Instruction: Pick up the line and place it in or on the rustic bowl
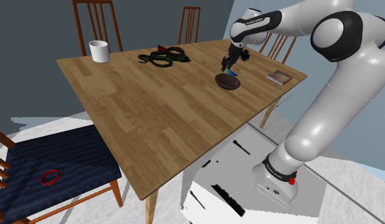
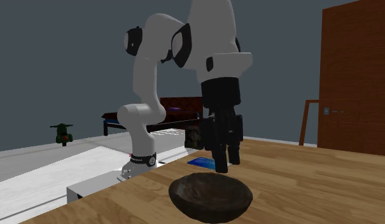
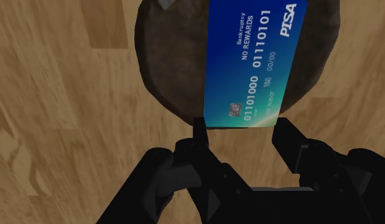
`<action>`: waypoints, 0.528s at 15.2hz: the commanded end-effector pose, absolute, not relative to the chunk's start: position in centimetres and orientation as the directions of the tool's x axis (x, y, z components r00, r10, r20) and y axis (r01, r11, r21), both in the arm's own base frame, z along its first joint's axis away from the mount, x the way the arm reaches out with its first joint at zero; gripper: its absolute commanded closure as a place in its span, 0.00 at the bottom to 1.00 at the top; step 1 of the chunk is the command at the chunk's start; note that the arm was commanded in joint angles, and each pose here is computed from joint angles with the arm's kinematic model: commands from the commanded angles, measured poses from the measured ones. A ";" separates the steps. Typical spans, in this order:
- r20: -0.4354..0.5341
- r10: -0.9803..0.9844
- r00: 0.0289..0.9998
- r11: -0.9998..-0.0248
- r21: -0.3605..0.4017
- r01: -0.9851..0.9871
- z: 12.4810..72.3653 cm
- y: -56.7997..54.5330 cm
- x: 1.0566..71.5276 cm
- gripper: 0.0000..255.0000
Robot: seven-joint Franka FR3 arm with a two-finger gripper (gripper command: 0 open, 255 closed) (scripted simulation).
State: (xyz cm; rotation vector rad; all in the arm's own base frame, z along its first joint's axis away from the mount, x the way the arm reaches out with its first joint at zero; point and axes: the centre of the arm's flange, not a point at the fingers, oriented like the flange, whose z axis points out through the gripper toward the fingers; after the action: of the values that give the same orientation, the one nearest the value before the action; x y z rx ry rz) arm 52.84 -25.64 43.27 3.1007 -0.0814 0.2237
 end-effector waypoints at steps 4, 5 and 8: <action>0.145 -0.050 0.988 -0.998 0.028 -0.055 40.6 -25.6 52.8 1.00; 0.145 -0.050 0.988 -0.998 0.028 -0.055 40.1 -25.6 52.8 1.00; 0.145 -0.050 0.988 -0.998 0.028 -0.055 38.7 -25.6 52.8 1.00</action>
State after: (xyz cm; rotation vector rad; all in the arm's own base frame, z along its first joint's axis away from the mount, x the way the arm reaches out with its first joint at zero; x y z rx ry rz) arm 52.75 -25.56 39.14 3.1007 -0.0813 0.2240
